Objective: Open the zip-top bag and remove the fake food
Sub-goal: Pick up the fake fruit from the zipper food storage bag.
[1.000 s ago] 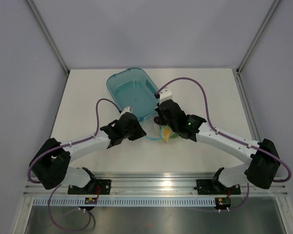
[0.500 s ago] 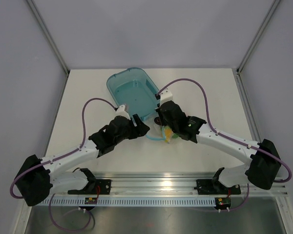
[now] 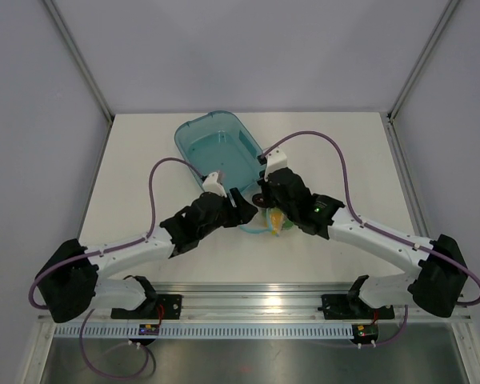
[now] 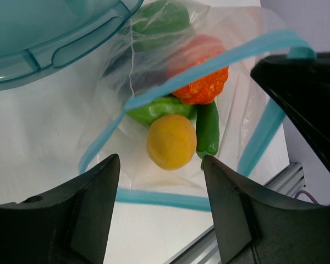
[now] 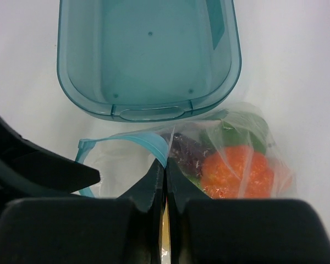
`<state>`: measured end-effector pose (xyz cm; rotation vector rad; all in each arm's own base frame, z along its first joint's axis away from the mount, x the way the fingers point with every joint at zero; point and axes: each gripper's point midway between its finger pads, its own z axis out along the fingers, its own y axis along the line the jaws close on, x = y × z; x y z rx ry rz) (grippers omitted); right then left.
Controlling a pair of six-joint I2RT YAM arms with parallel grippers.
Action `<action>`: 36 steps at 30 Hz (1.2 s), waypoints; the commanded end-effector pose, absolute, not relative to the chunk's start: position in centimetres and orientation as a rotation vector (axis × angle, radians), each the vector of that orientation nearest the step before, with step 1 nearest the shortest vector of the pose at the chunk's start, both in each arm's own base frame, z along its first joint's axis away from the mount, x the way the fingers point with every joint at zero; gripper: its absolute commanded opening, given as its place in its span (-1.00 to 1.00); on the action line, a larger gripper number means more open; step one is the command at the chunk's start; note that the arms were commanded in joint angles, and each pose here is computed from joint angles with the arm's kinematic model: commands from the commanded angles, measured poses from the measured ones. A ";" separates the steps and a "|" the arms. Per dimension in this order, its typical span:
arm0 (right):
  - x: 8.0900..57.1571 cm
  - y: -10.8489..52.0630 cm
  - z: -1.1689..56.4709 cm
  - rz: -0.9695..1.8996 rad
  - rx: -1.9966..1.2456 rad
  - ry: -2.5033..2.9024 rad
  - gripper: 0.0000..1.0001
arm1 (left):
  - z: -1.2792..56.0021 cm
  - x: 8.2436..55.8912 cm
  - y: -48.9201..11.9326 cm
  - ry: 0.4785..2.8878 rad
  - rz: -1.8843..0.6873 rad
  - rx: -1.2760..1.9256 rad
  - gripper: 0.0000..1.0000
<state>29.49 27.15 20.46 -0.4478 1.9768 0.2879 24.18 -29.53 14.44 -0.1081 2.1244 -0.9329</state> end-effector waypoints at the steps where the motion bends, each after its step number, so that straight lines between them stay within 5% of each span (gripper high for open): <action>1: 29.2 28.0 23.5 0.396 -0.408 1.879 -0.87 | 17.4 26.6 -31.3 2.033 -0.971 -0.198 0.29; 19: 28.9 28.8 23.6 0.455 -0.400 1.867 -0.82 | 12.7 27.1 -35.4 2.119 -1.088 -0.208 0.26; 29: 29.2 28.0 23.8 0.418 -0.366 1.866 -0.35 | 10.4 25.6 -36.0 2.250 -1.014 -0.102 0.42; 33: 29.4 27.3 24.1 0.395 -0.317 1.856 0.17 | 9.8 25.5 -35.9 2.253 -1.013 -0.108 0.43; 36: 29.9 25.7 24.6 0.343 -0.218 1.843 0.20 | 9.4 25.6 -35.9 2.255 -1.006 -0.117 0.43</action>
